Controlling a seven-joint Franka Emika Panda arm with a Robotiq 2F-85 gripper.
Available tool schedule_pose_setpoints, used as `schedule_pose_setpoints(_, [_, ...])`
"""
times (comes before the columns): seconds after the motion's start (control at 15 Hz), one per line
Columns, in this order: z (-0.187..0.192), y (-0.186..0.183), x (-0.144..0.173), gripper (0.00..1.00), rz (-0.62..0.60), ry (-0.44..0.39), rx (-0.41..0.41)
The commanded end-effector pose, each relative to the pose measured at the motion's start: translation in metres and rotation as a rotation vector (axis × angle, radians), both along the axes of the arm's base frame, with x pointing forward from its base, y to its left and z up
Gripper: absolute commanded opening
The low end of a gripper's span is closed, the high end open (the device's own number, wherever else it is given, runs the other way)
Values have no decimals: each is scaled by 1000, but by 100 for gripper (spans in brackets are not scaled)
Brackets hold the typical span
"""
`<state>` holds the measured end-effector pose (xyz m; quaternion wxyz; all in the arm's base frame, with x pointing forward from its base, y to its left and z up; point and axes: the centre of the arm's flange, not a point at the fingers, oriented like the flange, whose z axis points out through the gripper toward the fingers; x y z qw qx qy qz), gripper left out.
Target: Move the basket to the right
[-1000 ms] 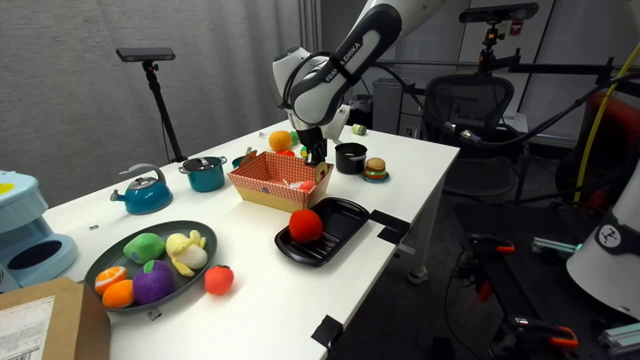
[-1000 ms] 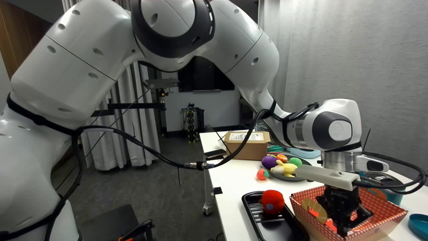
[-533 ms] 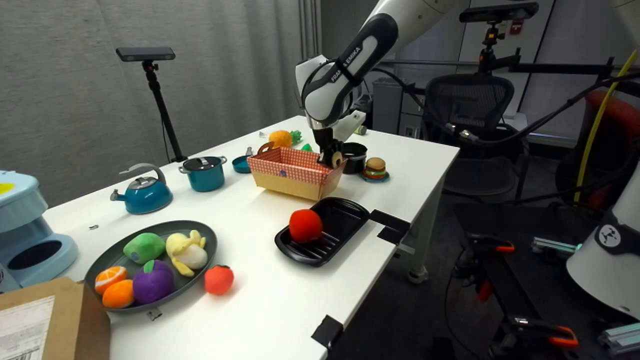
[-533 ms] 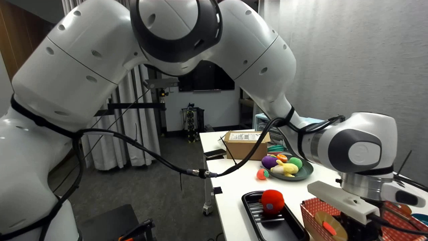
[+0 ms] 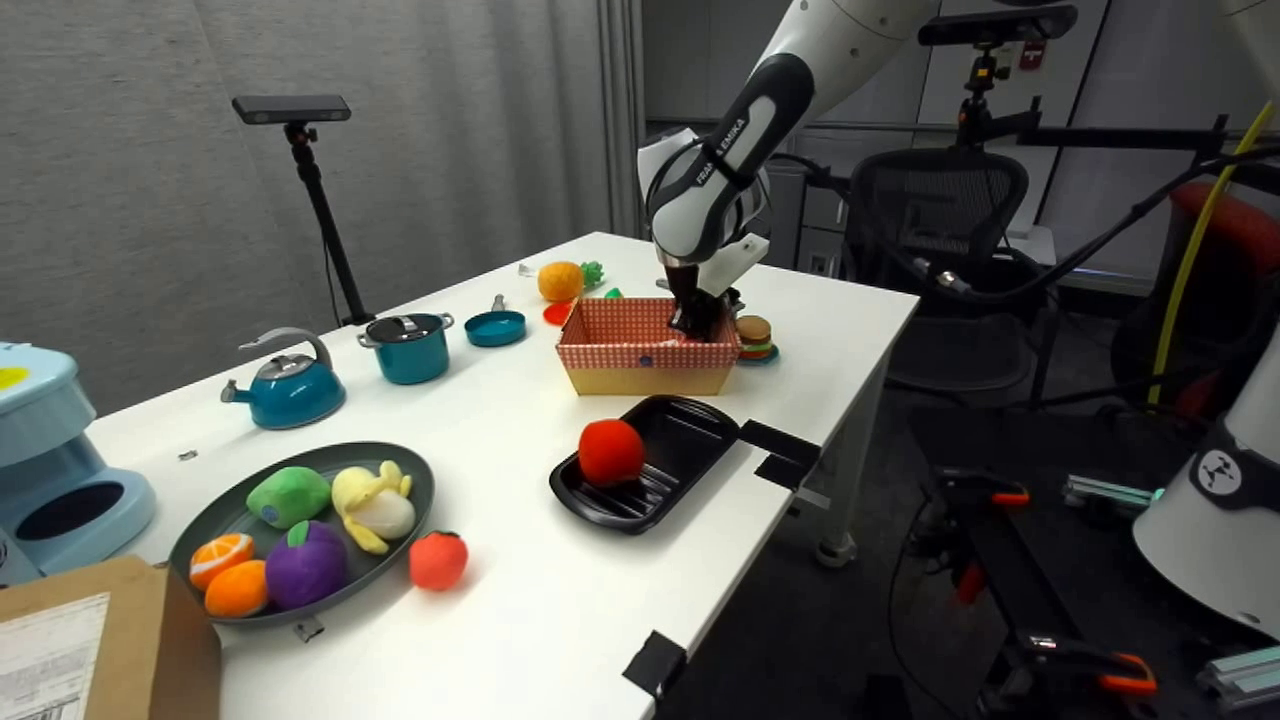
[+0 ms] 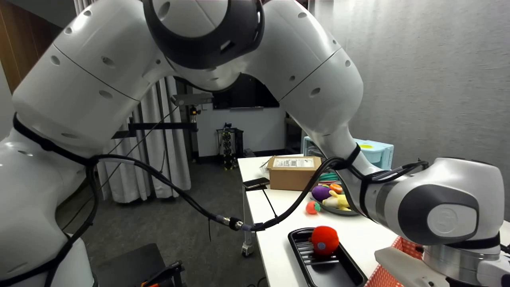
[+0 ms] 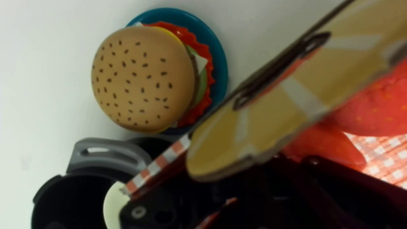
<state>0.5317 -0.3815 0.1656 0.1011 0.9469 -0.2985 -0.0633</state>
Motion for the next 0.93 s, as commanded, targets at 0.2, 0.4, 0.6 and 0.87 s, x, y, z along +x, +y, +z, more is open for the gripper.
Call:
schedule_pose_setpoints(0.2, [11, 28, -5, 0, -8, -7, -60])
schedule_pose_setpoints(0.4, [30, 65, 13, 0, 77, 3, -70])
schedule_pose_setpoints(0.6, [50, 110, 30, 0, 167, 16, -92])
schedule_pose_setpoints(0.87, [69, 154, 33, 0, 235, 41, -124])
